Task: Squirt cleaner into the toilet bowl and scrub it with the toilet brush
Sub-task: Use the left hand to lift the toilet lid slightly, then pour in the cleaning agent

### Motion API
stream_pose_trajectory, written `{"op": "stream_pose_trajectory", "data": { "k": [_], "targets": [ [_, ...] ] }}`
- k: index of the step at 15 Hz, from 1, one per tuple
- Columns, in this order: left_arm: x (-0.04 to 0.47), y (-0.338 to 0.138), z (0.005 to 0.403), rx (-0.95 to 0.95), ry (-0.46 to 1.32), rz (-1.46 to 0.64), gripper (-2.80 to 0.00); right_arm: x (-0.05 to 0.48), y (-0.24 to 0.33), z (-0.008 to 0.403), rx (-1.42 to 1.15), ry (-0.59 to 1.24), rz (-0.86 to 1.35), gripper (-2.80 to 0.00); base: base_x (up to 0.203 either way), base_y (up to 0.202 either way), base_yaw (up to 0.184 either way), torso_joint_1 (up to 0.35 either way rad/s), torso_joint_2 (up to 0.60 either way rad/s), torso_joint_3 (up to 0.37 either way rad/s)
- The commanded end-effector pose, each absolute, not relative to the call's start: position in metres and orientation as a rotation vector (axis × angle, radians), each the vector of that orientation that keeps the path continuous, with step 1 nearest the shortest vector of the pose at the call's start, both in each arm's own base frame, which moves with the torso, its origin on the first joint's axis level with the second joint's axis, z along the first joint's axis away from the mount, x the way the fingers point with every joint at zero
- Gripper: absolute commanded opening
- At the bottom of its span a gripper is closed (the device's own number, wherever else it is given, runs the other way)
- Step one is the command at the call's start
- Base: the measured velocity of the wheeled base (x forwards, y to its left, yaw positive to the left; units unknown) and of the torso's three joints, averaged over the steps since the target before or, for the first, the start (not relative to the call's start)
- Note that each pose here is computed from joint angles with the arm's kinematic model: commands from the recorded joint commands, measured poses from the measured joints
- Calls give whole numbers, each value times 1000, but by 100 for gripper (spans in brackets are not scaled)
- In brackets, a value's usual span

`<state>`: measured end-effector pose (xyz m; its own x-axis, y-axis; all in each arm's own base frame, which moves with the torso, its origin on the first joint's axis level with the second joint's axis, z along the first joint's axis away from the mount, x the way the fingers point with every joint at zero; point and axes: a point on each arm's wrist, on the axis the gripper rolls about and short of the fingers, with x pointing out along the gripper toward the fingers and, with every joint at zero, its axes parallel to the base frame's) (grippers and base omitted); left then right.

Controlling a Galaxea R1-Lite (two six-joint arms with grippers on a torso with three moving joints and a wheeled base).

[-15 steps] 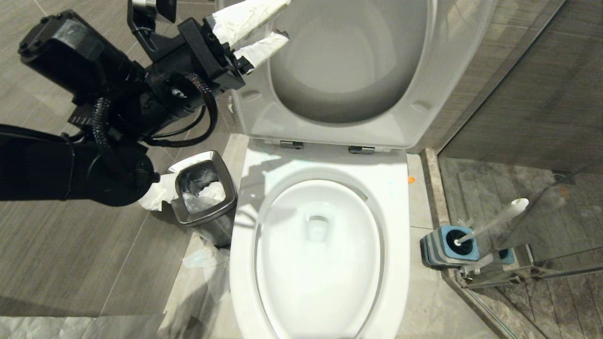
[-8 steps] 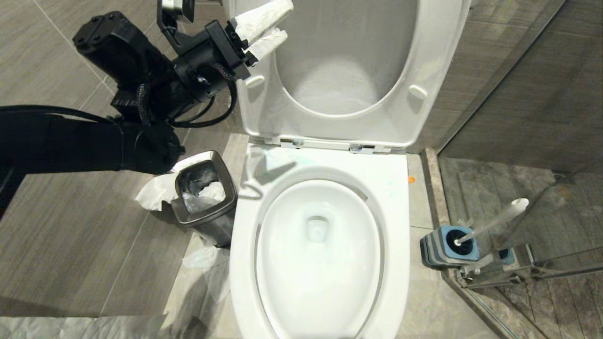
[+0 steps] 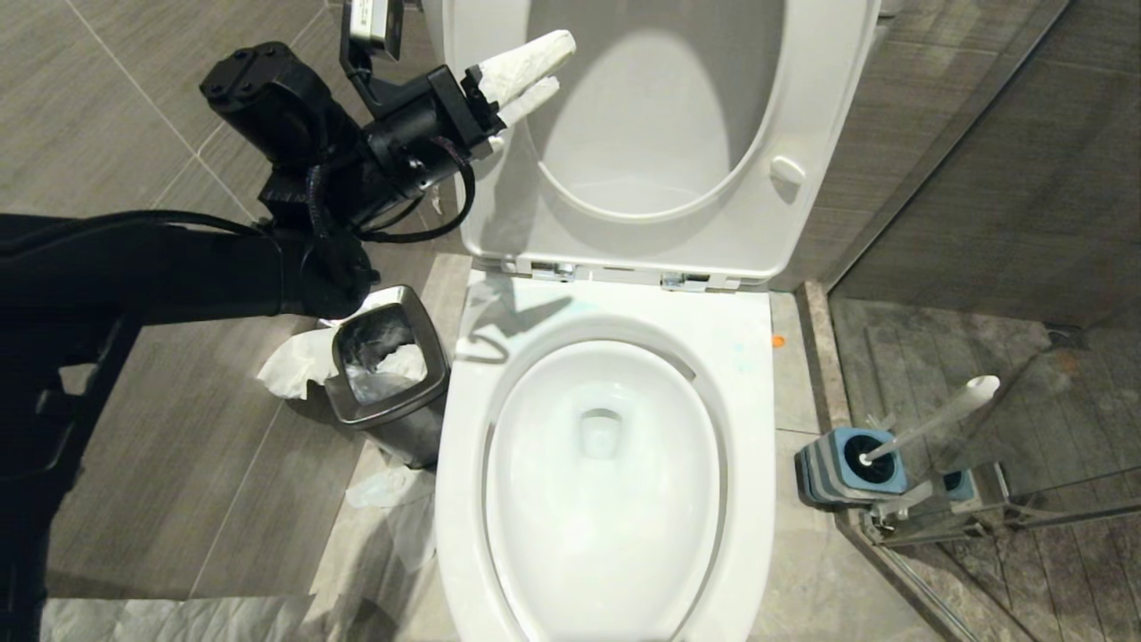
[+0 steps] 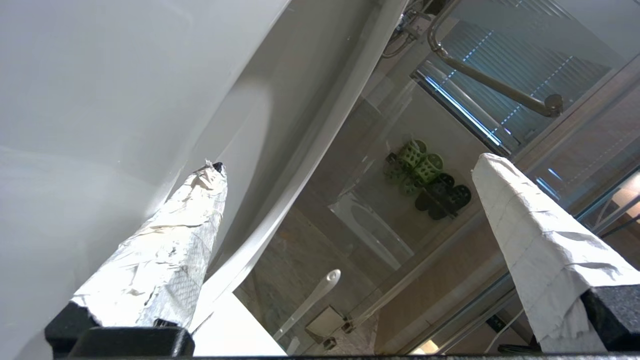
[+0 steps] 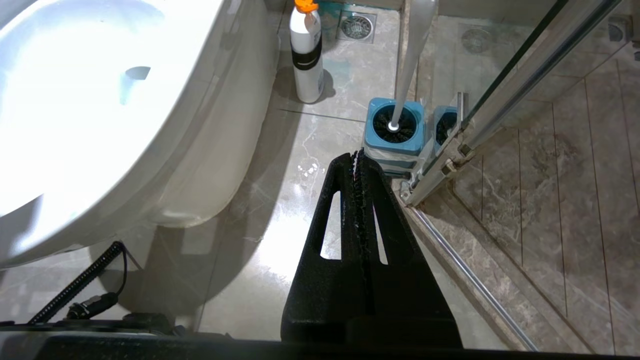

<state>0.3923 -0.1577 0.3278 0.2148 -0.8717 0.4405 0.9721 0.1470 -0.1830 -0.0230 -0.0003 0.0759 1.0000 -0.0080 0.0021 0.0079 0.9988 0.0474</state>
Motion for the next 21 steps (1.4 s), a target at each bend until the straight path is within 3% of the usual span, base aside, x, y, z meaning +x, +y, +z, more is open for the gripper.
{"op": "stream_pose_trajectory", "data": {
  "k": [1,6,11,21],
  "targets": [
    [390,-156,333,-478,-258,-1347,0,-23,0,76,48,-2,-8,-280,0,0,0,0,0,0],
    [328,-137,390,-517,-276,-1384,0,-23,0,76,48,-2,-8,-280,0,0,0,0,0,0],
    [223,-98,436,-579,-242,-1406,0,-23,0,76,48,-2,-8,-280,0,0,0,0,0,0],
    [51,-35,451,-534,-129,-1350,0,-23,0,76,48,-2,-8,-280,0,0,0,0,0,0]
  ]
}}
